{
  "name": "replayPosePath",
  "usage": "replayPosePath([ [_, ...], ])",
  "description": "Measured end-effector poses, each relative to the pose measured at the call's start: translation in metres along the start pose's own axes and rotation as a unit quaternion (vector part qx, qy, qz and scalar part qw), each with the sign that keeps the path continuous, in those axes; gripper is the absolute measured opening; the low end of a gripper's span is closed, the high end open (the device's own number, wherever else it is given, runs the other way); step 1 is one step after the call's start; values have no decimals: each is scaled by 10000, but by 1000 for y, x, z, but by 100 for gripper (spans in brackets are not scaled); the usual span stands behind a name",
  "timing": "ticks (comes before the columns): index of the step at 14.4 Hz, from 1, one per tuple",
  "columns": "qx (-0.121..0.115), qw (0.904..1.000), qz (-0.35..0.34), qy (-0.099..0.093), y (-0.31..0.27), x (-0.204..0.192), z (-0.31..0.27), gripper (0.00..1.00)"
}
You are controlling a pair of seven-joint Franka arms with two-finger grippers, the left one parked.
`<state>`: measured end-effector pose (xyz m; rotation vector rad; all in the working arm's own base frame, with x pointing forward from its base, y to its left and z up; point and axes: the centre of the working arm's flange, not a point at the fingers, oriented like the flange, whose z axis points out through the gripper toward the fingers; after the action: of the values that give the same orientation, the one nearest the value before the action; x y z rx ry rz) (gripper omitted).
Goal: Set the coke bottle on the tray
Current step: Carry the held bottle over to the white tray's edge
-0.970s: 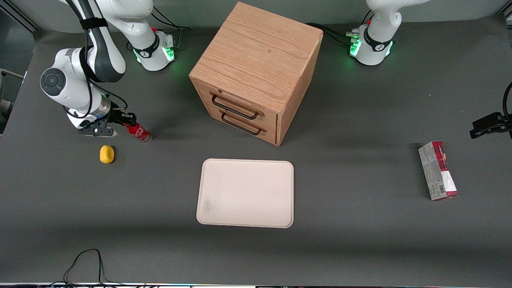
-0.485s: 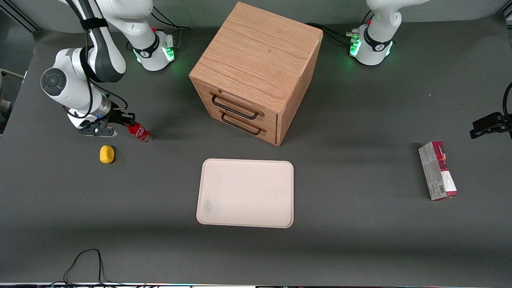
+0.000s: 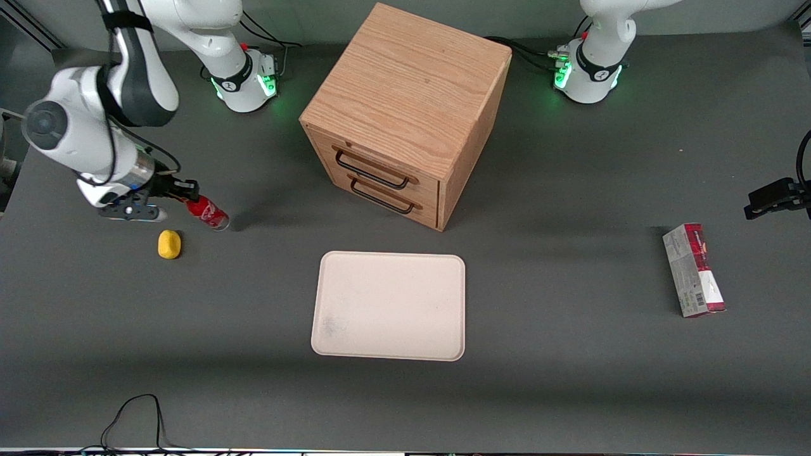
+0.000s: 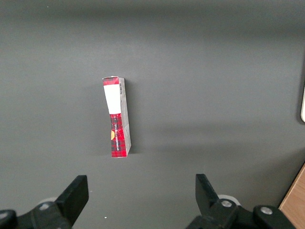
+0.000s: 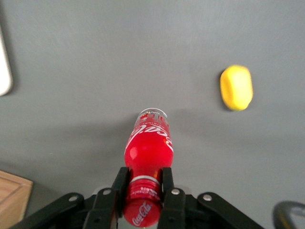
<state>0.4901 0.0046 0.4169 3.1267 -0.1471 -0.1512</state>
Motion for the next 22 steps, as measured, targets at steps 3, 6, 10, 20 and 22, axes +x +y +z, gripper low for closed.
replayPosePath([
  [3,-221,9996,-73,134,2,15,-76,32],
  [6,-267,9996,-62,63,1,31,-147,32],
  [10,-189,9995,-250,43,-21,54,-215,32],
  [20,30,9980,-161,603,-214,138,-162,32],
  [22,176,9976,-250,618,-241,154,-129,32],
])
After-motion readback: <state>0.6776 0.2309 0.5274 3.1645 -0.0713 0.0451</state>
